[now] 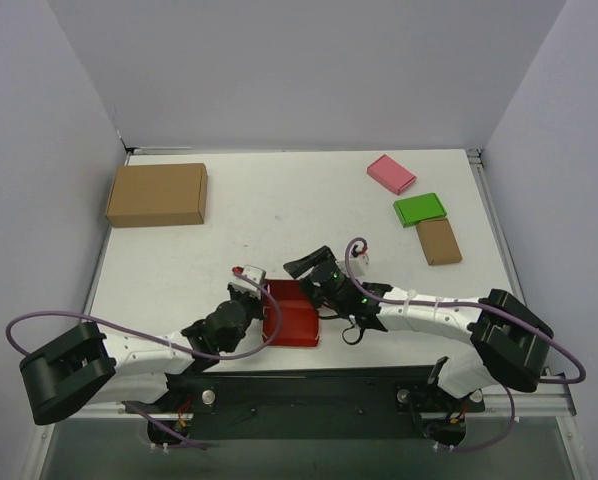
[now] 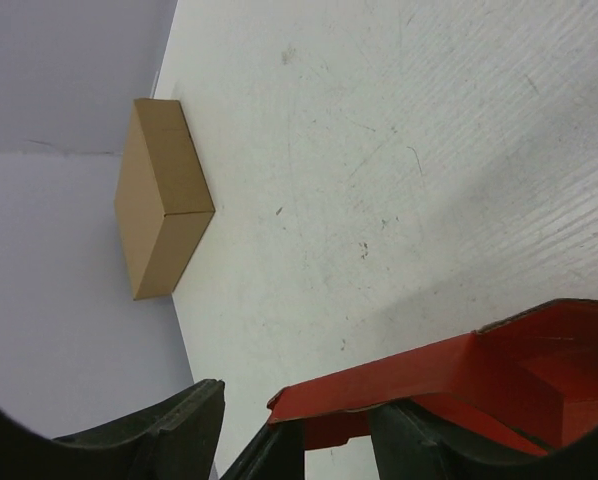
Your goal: Fold the paper box
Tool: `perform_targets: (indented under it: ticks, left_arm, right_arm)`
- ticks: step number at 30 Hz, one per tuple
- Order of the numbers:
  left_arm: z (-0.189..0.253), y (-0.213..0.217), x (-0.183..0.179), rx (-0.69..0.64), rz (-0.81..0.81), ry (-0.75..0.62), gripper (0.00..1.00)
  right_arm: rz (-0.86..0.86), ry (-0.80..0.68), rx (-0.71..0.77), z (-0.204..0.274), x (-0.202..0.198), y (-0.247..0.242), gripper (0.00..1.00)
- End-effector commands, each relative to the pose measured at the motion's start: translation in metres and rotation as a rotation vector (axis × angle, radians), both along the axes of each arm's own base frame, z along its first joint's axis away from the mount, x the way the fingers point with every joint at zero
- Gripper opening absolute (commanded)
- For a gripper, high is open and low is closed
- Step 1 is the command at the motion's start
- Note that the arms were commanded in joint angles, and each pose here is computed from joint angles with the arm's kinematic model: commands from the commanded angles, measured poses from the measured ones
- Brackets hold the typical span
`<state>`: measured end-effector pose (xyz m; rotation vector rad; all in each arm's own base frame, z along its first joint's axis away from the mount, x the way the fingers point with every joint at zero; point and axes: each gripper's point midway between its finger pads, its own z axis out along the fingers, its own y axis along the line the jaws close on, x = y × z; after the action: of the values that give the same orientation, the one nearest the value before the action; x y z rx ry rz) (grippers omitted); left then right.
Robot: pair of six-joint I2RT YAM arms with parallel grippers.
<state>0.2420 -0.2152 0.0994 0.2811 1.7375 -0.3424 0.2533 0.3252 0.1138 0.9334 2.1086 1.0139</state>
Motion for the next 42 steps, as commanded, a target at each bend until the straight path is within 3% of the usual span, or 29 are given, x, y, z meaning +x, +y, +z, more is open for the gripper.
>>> perform_targets:
  ticks: [1, 11, 19, 23, 24, 27, 31, 37, 42]
  left_arm:
    - [0.013, -0.002, 0.001, -0.039, 0.031, -0.046, 0.00]
    - [0.006, -0.010, -0.003, -0.012, 0.027, -0.050, 0.00]
    - [0.012, -0.017, -0.006, -0.020, -0.011, -0.036, 0.00]
    - [0.019, -0.021, -0.011, -0.018, -0.054, -0.032, 0.22]
    - [0.018, -0.019, -0.012, -0.003, -0.062, -0.024, 0.34]
    - [0.025, -0.023, -0.021, -0.017, -0.124, -0.019, 0.54]
    - [0.046, -0.020, -0.029, -0.071, -0.180, -0.027, 0.70]
    - [0.053, -0.011, -0.031, -0.155, -0.242, 0.050, 0.79]
    - [0.026, 0.025, -0.009, -0.190, -0.074, 0.186, 0.79]
  right_arm:
    - [-0.070, -0.006, 0.011, -0.007, 0.011, -0.009, 0.57]
    - [-0.082, 0.025, 0.000, -0.027, 0.012, -0.014, 0.47]
    - [-0.078, 0.032, -0.020, -0.036, 0.009, -0.018, 0.14]
    - [-0.073, 0.031, -0.016, -0.037, 0.008, -0.018, 0.03]
    - [-0.071, 0.033, -0.020, -0.039, 0.007, -0.018, 0.01]
    - [-0.066, 0.023, -0.022, -0.039, 0.007, -0.020, 0.00]
    - [-0.049, -0.010, -0.002, -0.036, 0.007, -0.018, 0.00]
    - [-0.011, -0.090, 0.054, -0.031, 0.007, -0.017, 0.00]
    - [0.007, -0.153, 0.063, -0.027, 0.007, -0.020, 0.00]
